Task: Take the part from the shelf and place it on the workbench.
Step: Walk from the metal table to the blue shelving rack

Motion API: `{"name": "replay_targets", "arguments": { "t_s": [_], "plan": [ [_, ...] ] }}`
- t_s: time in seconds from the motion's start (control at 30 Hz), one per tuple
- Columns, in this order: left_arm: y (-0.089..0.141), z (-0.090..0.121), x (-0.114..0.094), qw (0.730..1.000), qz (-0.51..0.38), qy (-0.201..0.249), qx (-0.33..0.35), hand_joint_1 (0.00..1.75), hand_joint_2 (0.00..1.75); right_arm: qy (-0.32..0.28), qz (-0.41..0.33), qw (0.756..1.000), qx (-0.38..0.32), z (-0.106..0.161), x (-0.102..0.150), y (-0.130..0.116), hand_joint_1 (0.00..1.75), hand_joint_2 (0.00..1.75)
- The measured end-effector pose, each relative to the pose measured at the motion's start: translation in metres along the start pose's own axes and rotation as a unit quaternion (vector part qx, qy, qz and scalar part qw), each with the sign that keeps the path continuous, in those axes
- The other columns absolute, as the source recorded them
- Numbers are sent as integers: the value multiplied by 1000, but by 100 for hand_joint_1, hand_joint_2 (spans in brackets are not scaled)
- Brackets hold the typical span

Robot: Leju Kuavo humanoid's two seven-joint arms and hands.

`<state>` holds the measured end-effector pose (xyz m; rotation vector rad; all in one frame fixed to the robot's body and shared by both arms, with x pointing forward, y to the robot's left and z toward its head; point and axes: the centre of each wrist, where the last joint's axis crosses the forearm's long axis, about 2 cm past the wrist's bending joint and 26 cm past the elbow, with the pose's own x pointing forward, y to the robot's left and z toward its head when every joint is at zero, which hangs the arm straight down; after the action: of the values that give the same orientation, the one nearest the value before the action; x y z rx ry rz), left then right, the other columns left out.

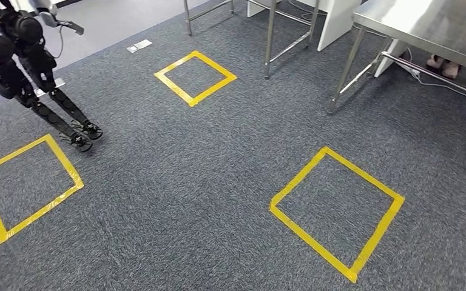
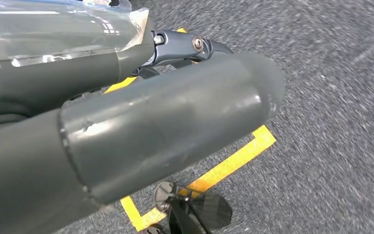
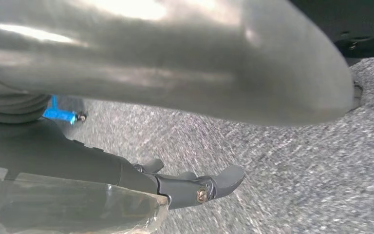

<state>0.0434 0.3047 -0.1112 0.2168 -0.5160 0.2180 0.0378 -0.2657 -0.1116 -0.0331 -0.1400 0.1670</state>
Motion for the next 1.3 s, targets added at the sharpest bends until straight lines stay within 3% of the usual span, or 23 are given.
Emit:
{"name": "replay_targets", "arguments": {
  "t_s": [0.37,1.3],
  "plan": [
    [-4,-3,8,1000,2,-6,-4,0,0,4,4,1000,-3,0,6,-2,0,0],
    [-11,-1,6,1000,15,-3,-2,0,0,0,26,1000,-8,-1,14,-17,0,0]
  ]
}}
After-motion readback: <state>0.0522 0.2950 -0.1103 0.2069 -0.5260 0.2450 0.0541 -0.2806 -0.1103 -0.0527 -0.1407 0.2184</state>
